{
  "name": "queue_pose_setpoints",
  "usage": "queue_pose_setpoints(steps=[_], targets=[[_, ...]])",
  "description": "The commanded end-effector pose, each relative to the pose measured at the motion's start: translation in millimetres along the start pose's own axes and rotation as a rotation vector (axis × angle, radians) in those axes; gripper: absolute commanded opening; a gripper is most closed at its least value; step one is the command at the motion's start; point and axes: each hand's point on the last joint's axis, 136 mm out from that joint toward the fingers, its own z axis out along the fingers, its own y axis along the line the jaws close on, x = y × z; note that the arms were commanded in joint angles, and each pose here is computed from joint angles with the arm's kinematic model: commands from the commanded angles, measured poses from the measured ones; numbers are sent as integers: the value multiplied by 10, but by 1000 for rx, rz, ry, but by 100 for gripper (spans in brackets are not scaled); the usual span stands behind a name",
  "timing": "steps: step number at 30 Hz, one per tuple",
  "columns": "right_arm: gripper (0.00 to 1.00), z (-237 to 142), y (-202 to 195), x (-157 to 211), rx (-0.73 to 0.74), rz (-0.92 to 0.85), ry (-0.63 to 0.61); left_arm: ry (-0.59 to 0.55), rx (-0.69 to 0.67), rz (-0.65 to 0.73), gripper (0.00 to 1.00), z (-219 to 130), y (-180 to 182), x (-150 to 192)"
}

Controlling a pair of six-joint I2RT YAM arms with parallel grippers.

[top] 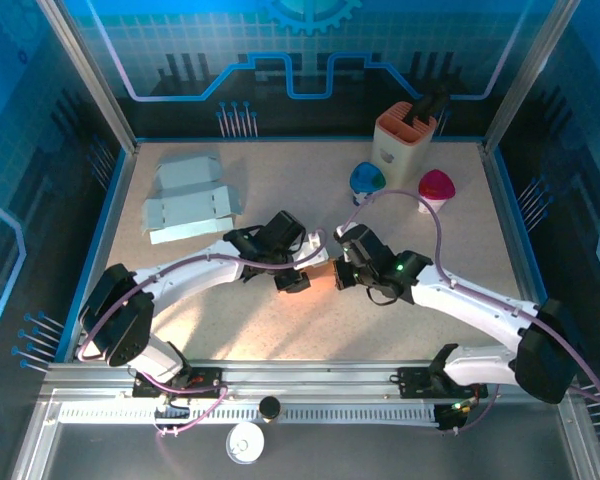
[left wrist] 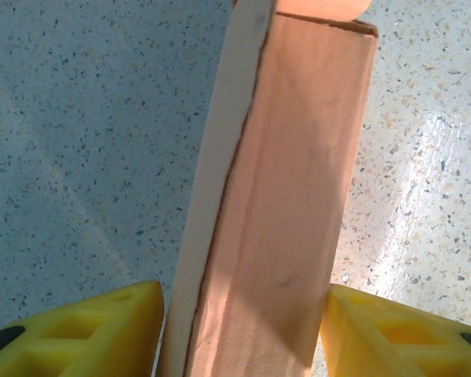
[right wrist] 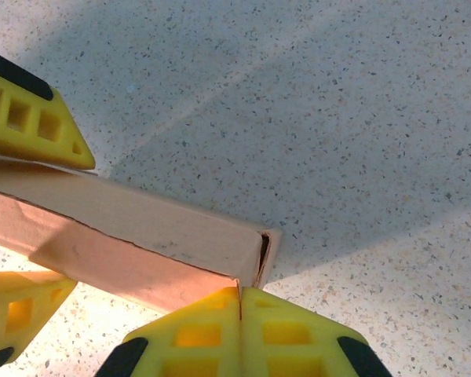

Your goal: Fold the paper box

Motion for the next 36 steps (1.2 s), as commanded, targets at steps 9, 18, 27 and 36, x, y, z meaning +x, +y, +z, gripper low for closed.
queue_pose_setpoints(steps=[9,18,27,36], targets=[[0,-13,0,1,42,16,-37,-116,-68,-85,63,-262,98,-189],[0,11,13,-6,52,26,-14,-253,-150,-390,64,-661,171,-198],[0,-64,22,-88,69,46,-5,-176,-202,-643,51,-1018,-22,270],[0,-62,24,-100,75,49,-3,-25,-236,-650,49,-804,-140,554]])
